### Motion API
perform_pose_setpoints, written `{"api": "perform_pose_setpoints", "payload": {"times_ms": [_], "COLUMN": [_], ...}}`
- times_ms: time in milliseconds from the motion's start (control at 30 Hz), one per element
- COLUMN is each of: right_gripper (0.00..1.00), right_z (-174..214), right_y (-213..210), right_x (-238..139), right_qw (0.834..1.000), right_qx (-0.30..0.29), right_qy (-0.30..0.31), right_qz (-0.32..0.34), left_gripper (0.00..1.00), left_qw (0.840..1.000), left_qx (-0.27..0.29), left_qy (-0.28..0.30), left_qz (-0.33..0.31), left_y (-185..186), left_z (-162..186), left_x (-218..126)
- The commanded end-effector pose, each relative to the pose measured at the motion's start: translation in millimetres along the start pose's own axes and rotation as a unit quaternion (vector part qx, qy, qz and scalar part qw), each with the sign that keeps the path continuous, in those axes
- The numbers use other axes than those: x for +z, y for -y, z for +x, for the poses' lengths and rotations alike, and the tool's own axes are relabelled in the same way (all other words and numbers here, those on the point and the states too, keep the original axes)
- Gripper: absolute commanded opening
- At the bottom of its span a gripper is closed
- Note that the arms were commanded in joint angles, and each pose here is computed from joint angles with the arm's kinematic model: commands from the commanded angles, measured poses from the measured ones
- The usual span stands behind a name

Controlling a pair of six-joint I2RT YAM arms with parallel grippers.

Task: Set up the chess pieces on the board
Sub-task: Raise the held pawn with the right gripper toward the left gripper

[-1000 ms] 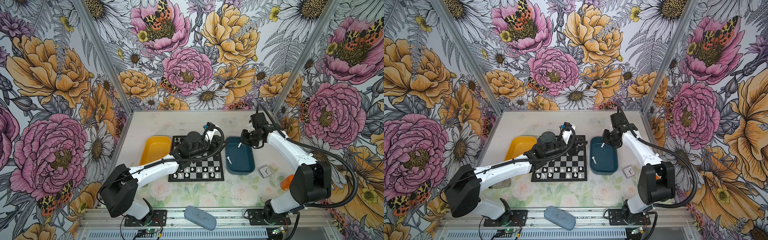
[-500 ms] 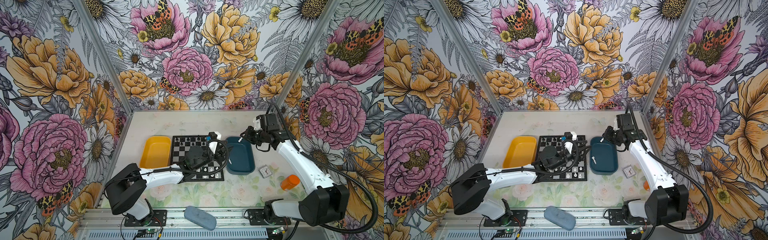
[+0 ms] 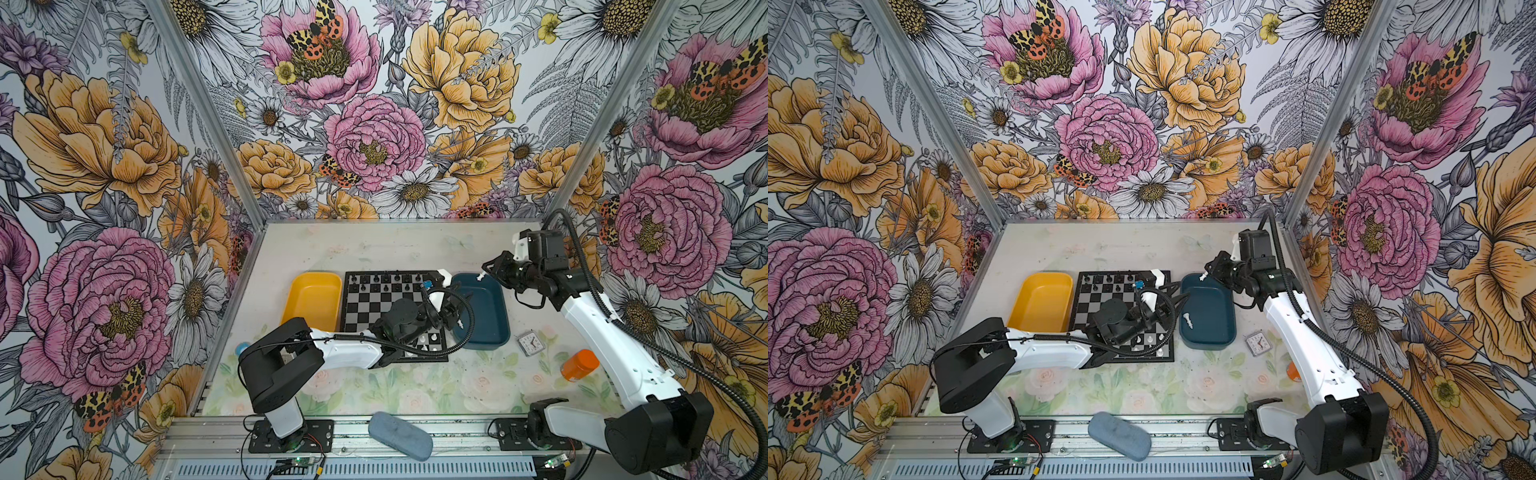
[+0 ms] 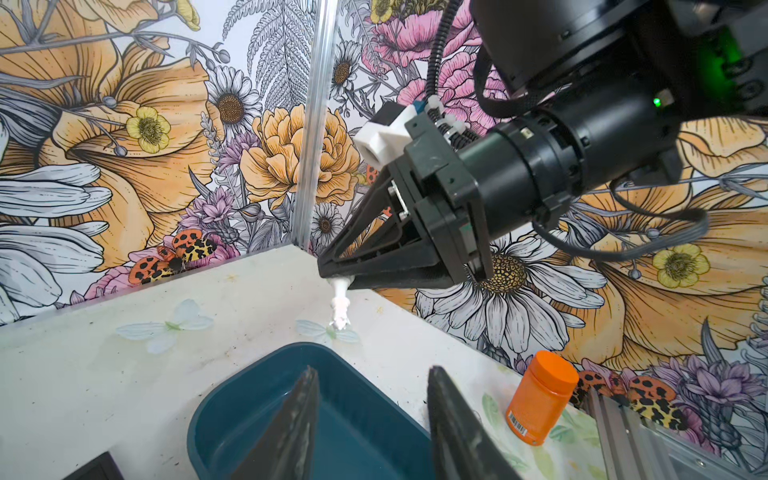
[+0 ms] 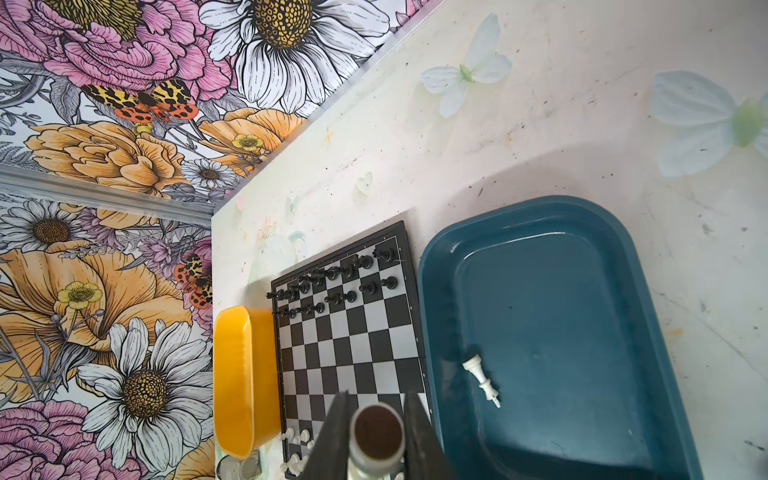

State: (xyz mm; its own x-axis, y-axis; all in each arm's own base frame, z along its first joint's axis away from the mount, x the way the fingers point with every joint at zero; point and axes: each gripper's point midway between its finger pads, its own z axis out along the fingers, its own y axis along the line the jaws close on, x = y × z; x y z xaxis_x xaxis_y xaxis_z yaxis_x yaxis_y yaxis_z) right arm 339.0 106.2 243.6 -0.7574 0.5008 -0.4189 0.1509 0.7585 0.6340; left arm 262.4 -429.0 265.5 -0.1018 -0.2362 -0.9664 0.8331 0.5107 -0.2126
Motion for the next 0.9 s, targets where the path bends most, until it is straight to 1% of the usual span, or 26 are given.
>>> {"api": "perform_pose_setpoints", "payload": {"times_ms": [0, 233, 467, 567, 633, 867], "right_gripper": [0.00, 0.00, 0.00, 0.00, 0.00, 0.00], "right_z": [-5, -7, -2, 1, 3, 5], "right_y": [-13, -19, -25, -25, -26, -28], "right_x": [-11, -19, -18, -17, -16, -18], "right_qw": [0.999, 0.999, 0.998, 0.998, 0.998, 0.998], "right_qx": [-0.001, -0.001, 0.001, 0.002, 0.002, 0.003], "right_qy": [0.021, 0.030, 0.027, 0.024, 0.022, 0.022], "right_qz": [-0.029, -0.041, -0.056, -0.058, -0.060, -0.067], "left_gripper": [0.44, 0.44, 0.44, 0.44, 0.44, 0.43], "left_qw": [0.999, 0.999, 0.999, 0.999, 0.999, 0.999], "left_qx": [0.007, 0.009, 0.014, 0.016, 0.018, 0.020], "left_qy": [0.038, 0.033, 0.032, 0.037, 0.024, 0.014], "left_qz": [0.006, 0.017, 0.028, 0.031, 0.028, 0.032], "left_y": [6, 9, 14, 16, 12, 15], "left_z": [-16, -6, -3, -8, 7, 14], "left_x": [8, 15, 24, 27, 31, 36]}}
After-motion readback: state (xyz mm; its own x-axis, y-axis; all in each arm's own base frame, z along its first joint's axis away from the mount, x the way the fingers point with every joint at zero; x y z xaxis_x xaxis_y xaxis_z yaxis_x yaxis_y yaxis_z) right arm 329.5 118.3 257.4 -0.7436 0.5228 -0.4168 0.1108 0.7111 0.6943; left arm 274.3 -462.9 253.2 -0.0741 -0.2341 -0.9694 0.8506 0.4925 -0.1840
